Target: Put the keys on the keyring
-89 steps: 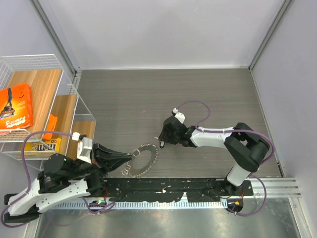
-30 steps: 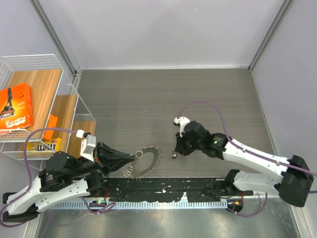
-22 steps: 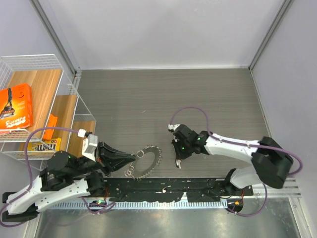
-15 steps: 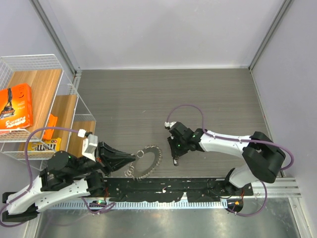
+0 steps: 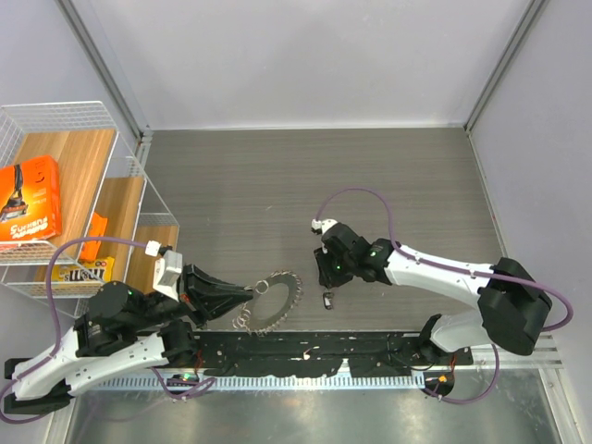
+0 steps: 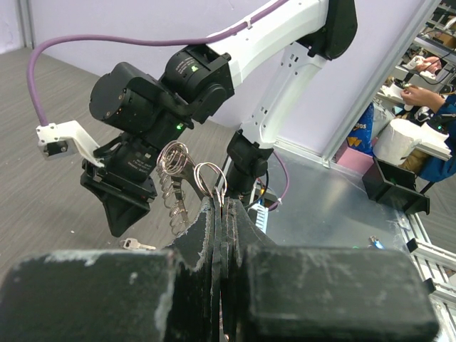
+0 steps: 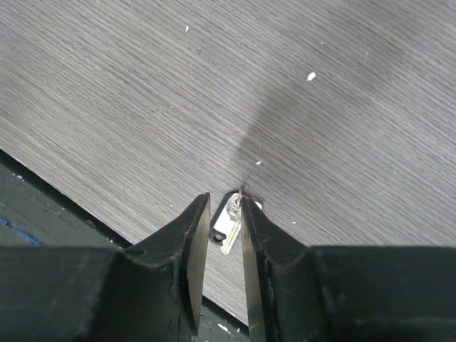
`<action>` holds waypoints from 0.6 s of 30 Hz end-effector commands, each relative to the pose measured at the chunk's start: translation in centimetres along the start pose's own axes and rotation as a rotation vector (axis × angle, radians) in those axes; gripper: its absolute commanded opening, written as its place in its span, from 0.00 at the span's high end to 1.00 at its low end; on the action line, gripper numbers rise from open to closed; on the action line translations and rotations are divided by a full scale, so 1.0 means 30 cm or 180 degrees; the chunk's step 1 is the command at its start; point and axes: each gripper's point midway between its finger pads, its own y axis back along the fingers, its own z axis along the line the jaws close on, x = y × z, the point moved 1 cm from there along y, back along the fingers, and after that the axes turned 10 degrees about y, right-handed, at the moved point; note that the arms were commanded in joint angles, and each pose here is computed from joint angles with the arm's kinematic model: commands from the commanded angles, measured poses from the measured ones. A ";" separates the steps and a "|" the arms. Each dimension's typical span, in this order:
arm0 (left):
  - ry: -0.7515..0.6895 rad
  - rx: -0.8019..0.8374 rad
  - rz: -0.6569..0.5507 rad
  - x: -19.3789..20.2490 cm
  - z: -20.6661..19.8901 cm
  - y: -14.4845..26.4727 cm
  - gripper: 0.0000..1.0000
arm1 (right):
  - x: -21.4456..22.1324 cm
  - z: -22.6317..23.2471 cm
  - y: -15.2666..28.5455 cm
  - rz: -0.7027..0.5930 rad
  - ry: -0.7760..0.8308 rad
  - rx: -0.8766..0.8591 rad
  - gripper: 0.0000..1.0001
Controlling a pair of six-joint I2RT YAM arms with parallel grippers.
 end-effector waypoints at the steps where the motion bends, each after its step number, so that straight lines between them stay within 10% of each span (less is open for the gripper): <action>1: -0.0036 0.0119 -0.0277 -0.086 -0.042 -0.001 1.00 | 0.006 -0.001 0.016 -0.0021 -0.0014 0.0025 0.69; 18: -0.0039 0.0107 -0.0267 -0.082 -0.038 -0.003 1.00 | 0.048 0.003 -0.050 0.0145 -0.0023 0.0031 0.69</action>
